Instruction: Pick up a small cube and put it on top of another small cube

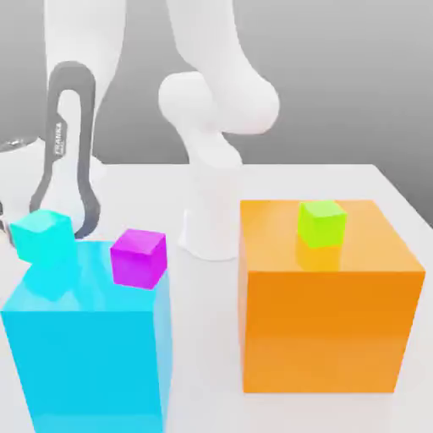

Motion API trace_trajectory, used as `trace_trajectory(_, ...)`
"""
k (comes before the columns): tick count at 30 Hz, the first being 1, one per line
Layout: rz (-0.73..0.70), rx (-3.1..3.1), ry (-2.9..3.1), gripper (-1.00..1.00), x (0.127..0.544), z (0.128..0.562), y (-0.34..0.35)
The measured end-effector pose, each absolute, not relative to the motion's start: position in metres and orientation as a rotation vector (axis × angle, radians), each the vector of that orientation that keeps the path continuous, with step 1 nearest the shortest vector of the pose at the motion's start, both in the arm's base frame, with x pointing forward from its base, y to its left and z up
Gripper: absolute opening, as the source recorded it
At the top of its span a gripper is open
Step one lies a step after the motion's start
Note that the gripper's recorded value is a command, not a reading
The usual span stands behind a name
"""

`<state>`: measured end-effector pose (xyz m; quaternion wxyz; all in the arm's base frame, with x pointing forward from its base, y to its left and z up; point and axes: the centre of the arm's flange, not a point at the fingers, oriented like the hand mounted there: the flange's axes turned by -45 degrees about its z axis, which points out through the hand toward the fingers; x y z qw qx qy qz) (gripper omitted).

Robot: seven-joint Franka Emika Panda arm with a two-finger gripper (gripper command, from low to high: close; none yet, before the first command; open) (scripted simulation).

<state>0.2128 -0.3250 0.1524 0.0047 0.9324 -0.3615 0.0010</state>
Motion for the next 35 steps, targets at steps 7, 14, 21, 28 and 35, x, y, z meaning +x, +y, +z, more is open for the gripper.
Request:
trace_trajectory(7, 0.016, 2.921, -1.164, -1.00, 0.215, 0.196, -0.325)
trace_trajectory(14, 0.119, 2.996, -1.126, -1.00, 0.281, 0.271, -0.334)
trace_trajectory(21, 0.226, 3.074, -1.025, -1.00, 0.343, 0.413, -0.322)
trace_trajectory(28, 0.030, 3.146, -0.274, -1.00, 0.388, 0.470, -0.234)
trace_trajectory(35, 0.003, 3.142, -0.199, 1.00, 0.392, 0.416, -0.227)
